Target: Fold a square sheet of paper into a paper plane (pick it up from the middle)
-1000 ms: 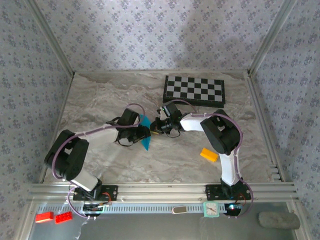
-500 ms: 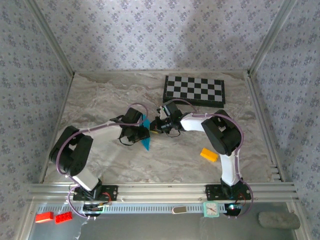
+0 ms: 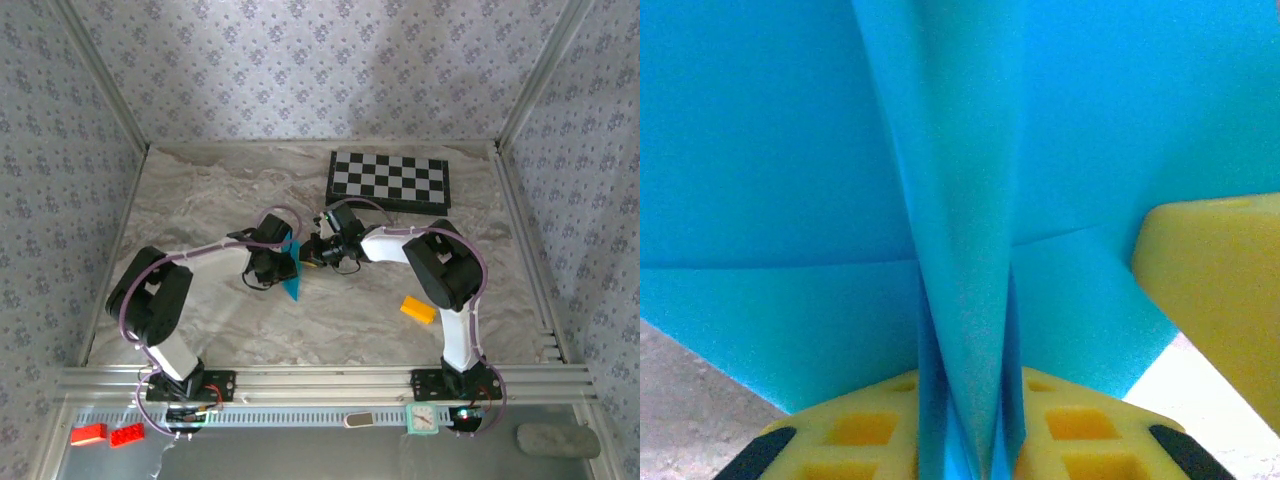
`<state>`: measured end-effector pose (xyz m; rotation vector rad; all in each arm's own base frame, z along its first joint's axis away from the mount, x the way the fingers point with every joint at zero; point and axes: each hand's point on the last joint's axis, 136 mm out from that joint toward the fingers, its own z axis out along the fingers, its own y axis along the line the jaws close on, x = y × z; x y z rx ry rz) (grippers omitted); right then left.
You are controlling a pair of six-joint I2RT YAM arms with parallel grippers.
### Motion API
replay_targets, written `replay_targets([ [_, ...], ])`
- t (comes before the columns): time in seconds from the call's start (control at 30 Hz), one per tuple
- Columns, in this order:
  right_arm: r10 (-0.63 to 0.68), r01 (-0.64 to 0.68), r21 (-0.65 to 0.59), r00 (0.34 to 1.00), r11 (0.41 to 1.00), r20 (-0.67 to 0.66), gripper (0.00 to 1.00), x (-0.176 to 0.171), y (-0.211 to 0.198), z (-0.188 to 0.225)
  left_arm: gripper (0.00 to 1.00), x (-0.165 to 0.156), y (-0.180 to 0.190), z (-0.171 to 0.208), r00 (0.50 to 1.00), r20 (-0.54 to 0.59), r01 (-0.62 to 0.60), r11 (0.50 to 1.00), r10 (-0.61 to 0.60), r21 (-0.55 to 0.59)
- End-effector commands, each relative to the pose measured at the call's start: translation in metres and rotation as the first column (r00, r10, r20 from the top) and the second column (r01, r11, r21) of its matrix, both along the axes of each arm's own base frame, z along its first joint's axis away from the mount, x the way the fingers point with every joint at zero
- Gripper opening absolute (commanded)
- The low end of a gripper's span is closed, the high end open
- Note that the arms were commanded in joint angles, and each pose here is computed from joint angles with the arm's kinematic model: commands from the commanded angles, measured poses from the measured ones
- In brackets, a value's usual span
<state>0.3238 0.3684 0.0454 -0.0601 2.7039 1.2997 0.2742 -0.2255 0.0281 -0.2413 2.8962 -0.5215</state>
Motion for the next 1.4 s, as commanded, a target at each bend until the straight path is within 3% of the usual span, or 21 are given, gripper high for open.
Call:
replay_targets([
  [0.0, 0.008, -0.009, 0.037, 1.0, 0.999, 0.03, 0.09, 0.003, 0.007, 0.023, 0.21, 0.002, -0.002, 0.001, 1.0, -0.012, -0.008, 1.0, 0.008, 0.021],
  [0.17, 0.004, -0.006, 0.032, 0.999, 0.999, 0.038, 0.13, 0.003, 0.005, 0.025, 0.12, 0.003, -0.002, 0.001, 1.0, -0.009, -0.009, 1.0, 0.01, 0.03],
  [0.27, -0.011, 0.011, 0.0, 0.998, 1.0, 0.068, 0.25, 0.005, -0.005, 0.027, 0.06, 0.007, 0.0, 0.006, 1.0, 0.011, -0.002, 0.999, 0.002, 0.049],
  [0.53, -0.173, 0.24, -0.26, 0.951, 0.935, 0.256, 0.59, 0.021, -0.103, 0.043, 0.0, 0.042, 0.008, 0.031, 0.993, 0.092, 0.059, 0.988, -0.073, 0.143],
  [0.77, -0.238, 0.398, -0.332, 0.871, 0.855, 0.43, 0.76, 0.021, -0.17, 0.069, 0.01, 0.097, 0.001, 0.041, 0.98, 0.12, 0.128, 0.962, -0.16, 0.24],
  [1.07, -0.272, 0.478, -0.308, 0.807, 0.822, 0.525, 0.85, 0.009, -0.207, 0.086, 0.05, 0.14, -0.009, 0.028, 0.976, 0.065, 0.176, 0.929, -0.207, 0.325],
  [1.37, -0.313, 0.516, -0.298, 0.791, 0.803, 0.526, 0.85, 0.002, -0.229, 0.088, 0.06, 0.159, -0.003, 0.012, 0.992, 0.025, 0.108, 0.928, -0.125, 0.356],
])
